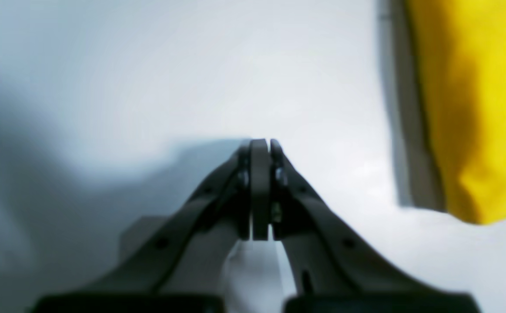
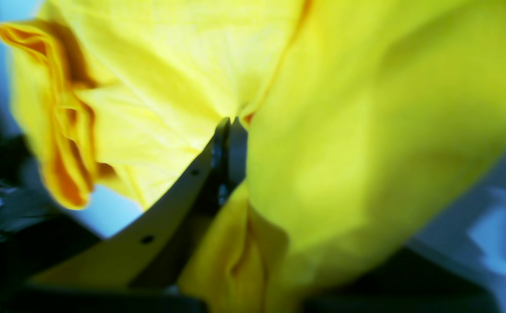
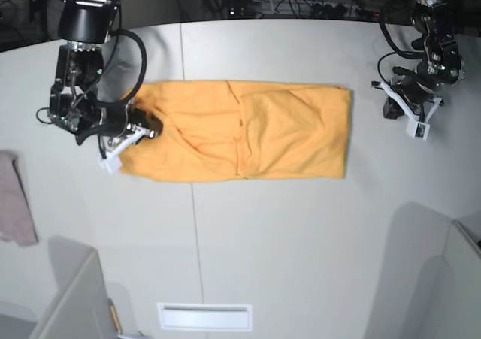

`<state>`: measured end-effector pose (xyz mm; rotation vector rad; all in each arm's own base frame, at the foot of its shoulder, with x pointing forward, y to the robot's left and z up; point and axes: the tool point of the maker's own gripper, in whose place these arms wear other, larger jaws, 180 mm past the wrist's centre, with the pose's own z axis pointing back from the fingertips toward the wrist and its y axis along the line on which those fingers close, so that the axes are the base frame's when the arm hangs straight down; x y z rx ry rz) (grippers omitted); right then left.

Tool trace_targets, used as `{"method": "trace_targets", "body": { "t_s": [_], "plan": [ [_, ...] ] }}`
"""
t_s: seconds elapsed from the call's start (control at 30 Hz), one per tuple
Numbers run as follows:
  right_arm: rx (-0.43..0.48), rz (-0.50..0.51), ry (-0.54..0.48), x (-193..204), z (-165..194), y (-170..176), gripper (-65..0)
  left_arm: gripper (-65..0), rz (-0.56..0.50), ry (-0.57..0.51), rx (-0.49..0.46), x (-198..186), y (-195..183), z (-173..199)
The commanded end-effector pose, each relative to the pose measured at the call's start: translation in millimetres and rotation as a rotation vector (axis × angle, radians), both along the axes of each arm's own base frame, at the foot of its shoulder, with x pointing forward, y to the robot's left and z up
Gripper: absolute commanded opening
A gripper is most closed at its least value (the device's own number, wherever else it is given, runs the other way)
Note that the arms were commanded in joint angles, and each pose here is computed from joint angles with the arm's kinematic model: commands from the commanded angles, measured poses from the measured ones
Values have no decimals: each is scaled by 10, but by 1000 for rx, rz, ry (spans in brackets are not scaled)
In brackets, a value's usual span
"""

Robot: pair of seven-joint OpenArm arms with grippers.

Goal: Fold the T-shirt properly
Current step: 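Grasp the shirt's folded end with the right gripper, then fold the held end over the shirt toward the left gripper with the right gripper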

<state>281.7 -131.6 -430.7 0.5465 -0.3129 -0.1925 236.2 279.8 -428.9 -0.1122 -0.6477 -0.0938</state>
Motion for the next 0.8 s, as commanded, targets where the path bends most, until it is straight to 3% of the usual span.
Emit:
{"method": "trace_targets", "body": {
  "t_s": [0.0, 0.13, 0.3, 0.47, 0.77],
  "plan": [
    [-16, 9, -50, 141, 148, -6, -650, -650, -14, -19, -7, 88, -77, 37],
    [-120, 41, -114, 212, 357, -12, -650, -650, 1, -21, -32, 223, -333, -10],
    [-182, 59, -192, 267, 650, 120, -650, -650, -59, -40, -82, 394, -726, -3],
    [-191, 148, -271, 282, 873, 460, -650, -650, -63, -46, -114, 475, -884, 15],
    [-96, 133, -289, 242, 1164, 1163, -650, -650, -122, -5, -127, 560, -1130, 23]
  ]
}}
